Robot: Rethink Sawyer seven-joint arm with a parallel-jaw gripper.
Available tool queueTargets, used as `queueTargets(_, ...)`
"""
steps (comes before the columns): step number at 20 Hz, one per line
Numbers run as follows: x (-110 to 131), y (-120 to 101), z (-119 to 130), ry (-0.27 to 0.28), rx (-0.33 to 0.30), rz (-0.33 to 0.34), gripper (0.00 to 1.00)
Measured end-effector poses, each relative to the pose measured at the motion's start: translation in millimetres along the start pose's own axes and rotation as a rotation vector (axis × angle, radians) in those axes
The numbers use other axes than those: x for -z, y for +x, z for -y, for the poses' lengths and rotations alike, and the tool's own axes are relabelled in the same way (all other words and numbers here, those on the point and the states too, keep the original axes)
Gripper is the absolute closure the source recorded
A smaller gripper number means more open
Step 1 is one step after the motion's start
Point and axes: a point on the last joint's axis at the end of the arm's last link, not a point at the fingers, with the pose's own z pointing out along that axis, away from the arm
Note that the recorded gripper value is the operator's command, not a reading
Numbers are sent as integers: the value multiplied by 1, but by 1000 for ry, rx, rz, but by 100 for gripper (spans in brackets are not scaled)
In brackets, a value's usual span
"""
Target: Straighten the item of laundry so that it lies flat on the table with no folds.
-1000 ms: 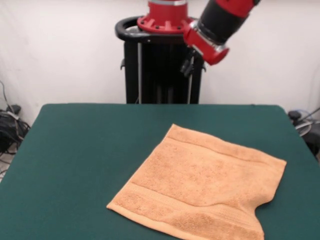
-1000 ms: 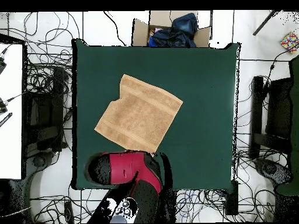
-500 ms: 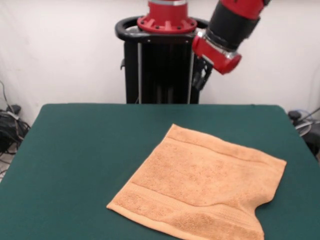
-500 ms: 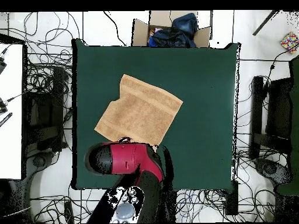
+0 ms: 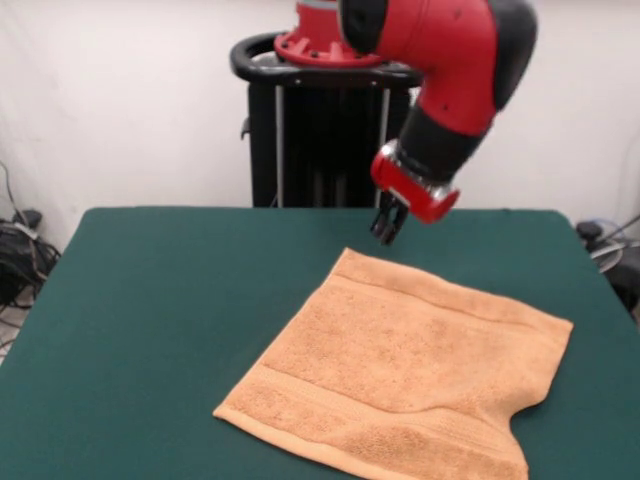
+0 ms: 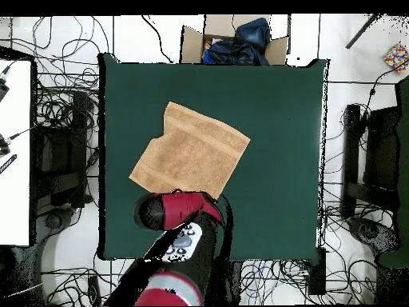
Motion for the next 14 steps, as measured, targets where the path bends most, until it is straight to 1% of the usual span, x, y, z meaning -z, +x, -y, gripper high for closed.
queueTargets(2,-21,7,-1,-3,6,-8,100)
queueTargets(5,-36,12,-2,-6,8,-12,100)
queueTargets(6,-47,16,-2,-8,10,-14,100)
queueTargets(10,-68,23,-2,-8,10,-19,100)
queueTargets(14,-68,22,-2,-10,5,-18,100)
